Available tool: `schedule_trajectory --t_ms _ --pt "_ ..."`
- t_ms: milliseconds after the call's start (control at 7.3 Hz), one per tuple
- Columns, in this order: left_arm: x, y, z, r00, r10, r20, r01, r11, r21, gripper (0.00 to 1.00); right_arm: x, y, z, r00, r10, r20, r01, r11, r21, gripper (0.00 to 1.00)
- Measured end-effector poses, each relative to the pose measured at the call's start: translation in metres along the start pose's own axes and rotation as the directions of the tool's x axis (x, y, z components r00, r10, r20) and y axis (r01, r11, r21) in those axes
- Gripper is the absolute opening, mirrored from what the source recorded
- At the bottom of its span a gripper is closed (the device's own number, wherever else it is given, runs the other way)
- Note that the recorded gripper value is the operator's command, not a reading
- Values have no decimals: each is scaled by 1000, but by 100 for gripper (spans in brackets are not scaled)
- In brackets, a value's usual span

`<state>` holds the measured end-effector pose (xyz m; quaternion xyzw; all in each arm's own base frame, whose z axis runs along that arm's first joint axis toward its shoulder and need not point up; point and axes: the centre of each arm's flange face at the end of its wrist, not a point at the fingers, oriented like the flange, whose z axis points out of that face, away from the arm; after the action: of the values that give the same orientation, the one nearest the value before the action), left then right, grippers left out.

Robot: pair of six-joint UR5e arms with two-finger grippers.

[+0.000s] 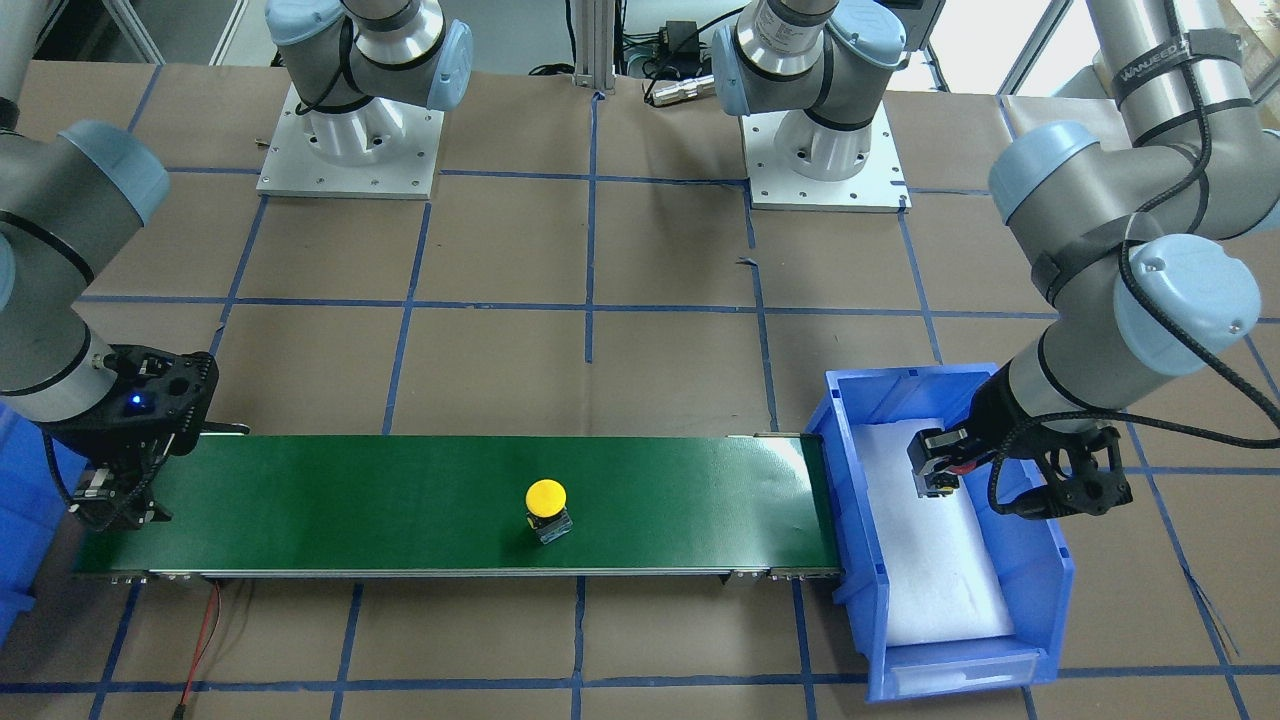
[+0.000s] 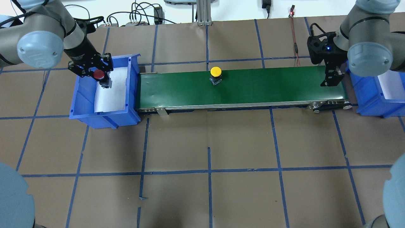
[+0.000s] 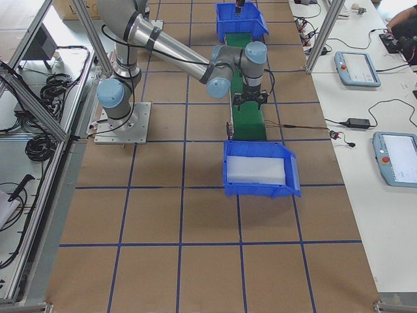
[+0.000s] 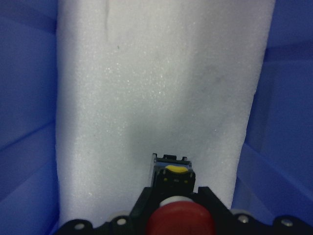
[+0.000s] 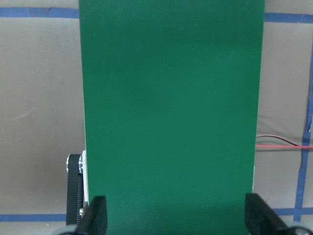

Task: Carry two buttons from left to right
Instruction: 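Lift the red button with the left gripper and carry it onto the belt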

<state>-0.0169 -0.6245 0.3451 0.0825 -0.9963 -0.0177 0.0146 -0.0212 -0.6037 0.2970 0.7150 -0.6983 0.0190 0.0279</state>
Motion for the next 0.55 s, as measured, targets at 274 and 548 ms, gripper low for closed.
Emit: schedule_trajectory --t_ms 274,548 --pt "29 13 -38 993 116 3 -116 993 -2 13 1 -9 3 1000 -24 6 24 1000 -2 100" --pt "75 24 -48 957 290 9 -290 957 18 13 3 -13 8 999 -35 14 35 999 0 100"
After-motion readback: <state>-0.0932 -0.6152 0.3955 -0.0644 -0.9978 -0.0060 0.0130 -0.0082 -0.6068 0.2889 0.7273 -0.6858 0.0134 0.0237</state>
